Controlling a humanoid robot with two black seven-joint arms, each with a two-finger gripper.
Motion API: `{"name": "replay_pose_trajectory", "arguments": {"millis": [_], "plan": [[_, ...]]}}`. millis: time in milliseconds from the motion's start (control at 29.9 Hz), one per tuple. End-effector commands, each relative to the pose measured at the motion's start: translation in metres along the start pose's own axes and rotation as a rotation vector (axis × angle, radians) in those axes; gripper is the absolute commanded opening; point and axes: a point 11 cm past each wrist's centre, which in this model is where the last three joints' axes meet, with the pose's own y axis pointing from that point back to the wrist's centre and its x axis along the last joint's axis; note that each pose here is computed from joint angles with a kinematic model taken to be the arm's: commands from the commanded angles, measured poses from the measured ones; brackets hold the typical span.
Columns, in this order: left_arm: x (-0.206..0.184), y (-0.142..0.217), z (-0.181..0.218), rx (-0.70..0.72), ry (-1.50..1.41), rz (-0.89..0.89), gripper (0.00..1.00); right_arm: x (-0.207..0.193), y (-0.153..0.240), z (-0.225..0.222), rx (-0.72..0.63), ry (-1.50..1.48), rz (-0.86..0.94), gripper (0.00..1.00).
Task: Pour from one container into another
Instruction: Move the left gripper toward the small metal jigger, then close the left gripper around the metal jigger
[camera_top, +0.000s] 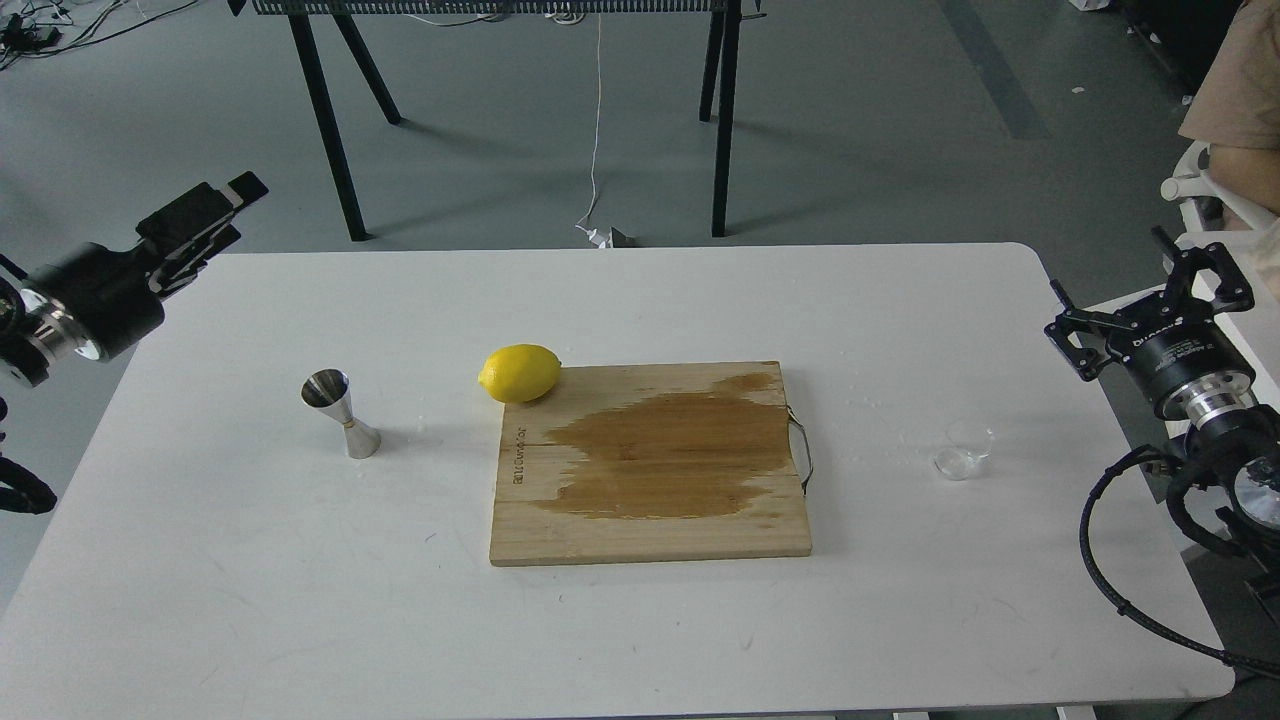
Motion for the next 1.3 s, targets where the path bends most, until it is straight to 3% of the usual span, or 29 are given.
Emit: {"name": "replay_pose_trajectory", "arguments": {"millis": [0, 167, 468, 869, 1270], "plan": [[-0.008, 0.02, -0.018, 0.055, -0.054, 0.071, 1.0, 0.003, 0.002, 0.003, -0.006, 0.0, 0.007, 1.0], [-0.018, 0.036, -0.031, 0.093, -0.153, 0.146, 1.0, 0.005, 0.004, 0.004, -0.009, 0.0, 0.013, 1.0], [-0.059, 0.038, -0.024, 0.034, -0.421, 0.179, 1.0, 0.006, 0.005, 0.005, -0.011, 0.0, 0.016, 1.0], [-0.105, 0.069, -0.049, 0.056, -0.573, 0.037, 1.0, 0.013, 0.01, 0.008, -0.017, -0.002, 0.033, 1.0], [-0.166, 0.072, -0.072, 0.086, -0.579, -0.07, 1.0, 0.016, 0.013, 0.008, -0.015, -0.003, 0.039, 1.0]]}}
